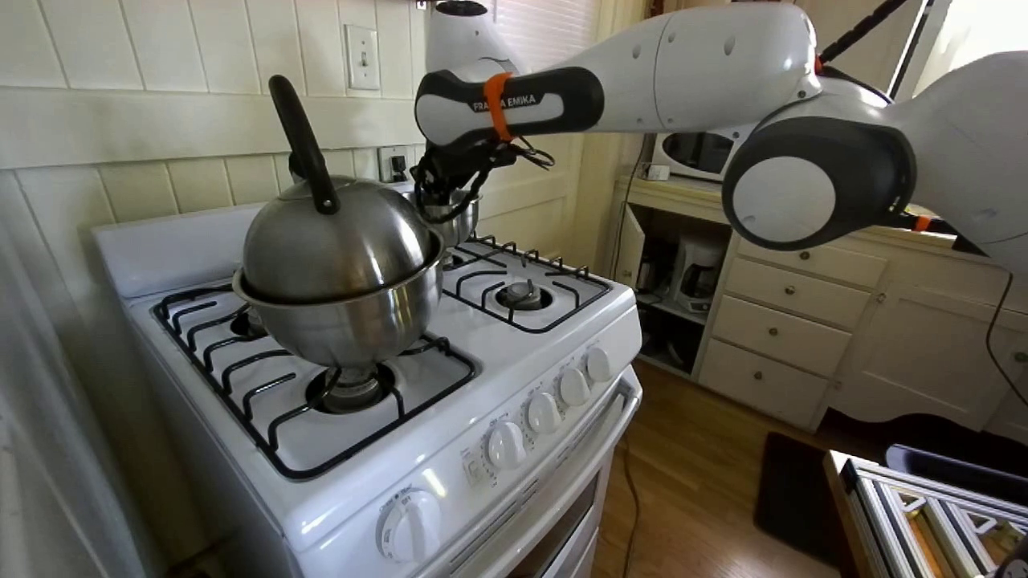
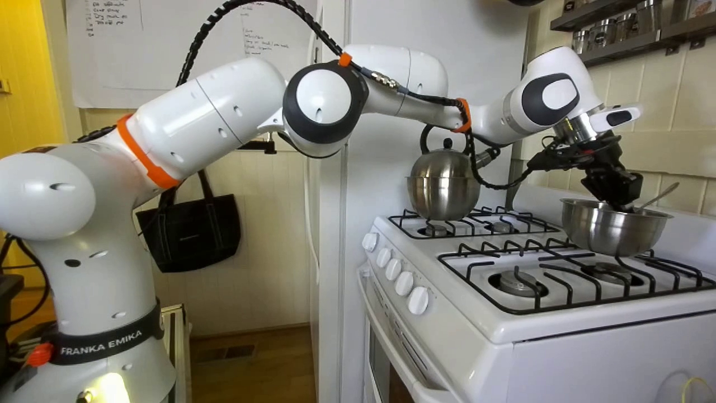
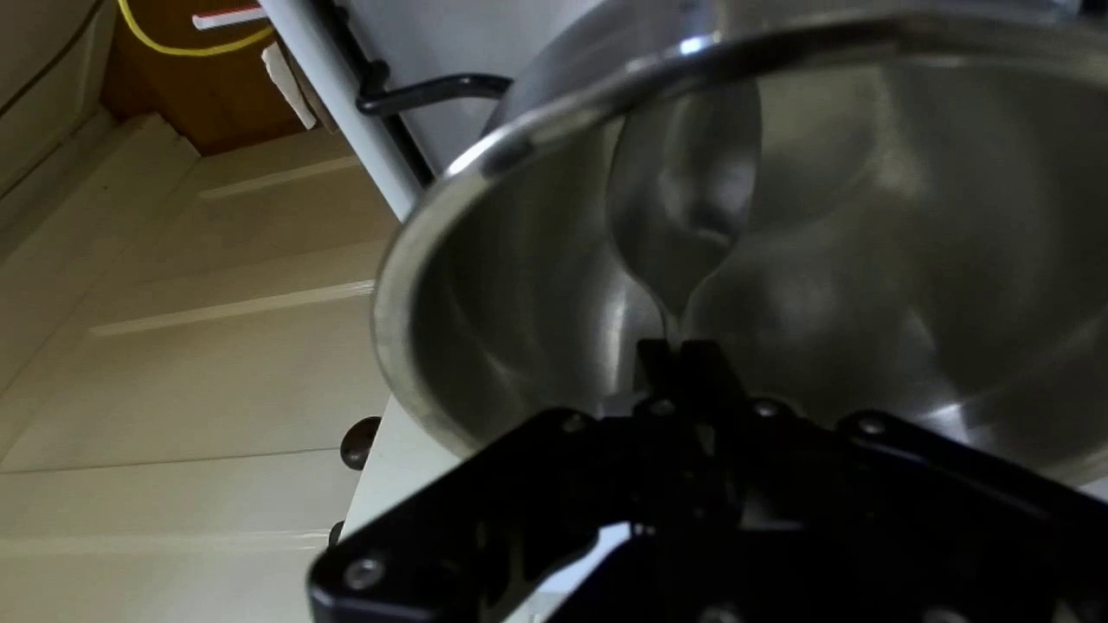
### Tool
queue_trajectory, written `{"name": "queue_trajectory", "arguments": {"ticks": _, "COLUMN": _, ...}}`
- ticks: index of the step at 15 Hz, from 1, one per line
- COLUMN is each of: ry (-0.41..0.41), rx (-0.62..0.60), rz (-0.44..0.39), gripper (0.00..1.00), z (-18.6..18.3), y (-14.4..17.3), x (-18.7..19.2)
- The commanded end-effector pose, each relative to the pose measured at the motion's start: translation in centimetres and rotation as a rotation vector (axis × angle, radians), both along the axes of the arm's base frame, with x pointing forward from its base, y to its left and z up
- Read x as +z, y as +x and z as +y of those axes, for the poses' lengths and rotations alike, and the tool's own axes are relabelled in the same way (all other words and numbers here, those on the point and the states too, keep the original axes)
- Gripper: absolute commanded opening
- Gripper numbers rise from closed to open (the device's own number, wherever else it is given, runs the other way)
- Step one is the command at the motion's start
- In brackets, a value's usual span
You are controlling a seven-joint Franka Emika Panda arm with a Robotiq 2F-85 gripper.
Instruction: Move the silver bowl forward, then place the spoon inside it
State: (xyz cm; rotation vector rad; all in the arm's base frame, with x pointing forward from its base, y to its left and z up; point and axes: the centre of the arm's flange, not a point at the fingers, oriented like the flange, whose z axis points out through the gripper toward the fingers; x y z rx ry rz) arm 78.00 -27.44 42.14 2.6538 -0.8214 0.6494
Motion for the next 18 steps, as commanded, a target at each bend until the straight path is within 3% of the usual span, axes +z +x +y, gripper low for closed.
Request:
{"name": "queue_trajectory", "arguments": {"ticks": 1, "ry": 0.013, "rx": -0.002, "rz": 0.018, "gripper": 0.02, "z": -0.6, "y": 2.8, "x": 0.4}}
{"name": "queue_trajectory", "arguments": {"ticks": 3, "ry": 0.021, "rx": 0.002, "rz": 0.025, "gripper": 0.02, "z": -0.5, "y": 2.7, "x": 0.5}}
{"name": "queue_trajectory", "arguments": {"ticks": 6, "ry": 0.031, "rx": 0.003, "rz": 0.051, "gripper": 0.4, "z": -0.4, "y": 2.5, "x": 0.7}}
{"name": "queue_trajectory", "arguments": {"ticks": 11, "ry": 0.036, "rx": -0.007, "rz": 0.075, "gripper": 0.72, "z": -0.2, "y": 2.0, "x": 1.6}}
{"name": "queue_trajectory", "arguments": {"ticks": 14, "ry": 0.007, "rx": -0.012, "rz": 0.063, "gripper": 1.0, "z": 0.1, "y": 0.9, "x": 4.1}}
{"name": "queue_trajectory", "arguments": {"ticks": 18, "ry": -0.06, "rx": -0.006, "rz": -0.01, "gripper": 1.0, "z": 0.6, "y": -0.8, "x": 9.6}}
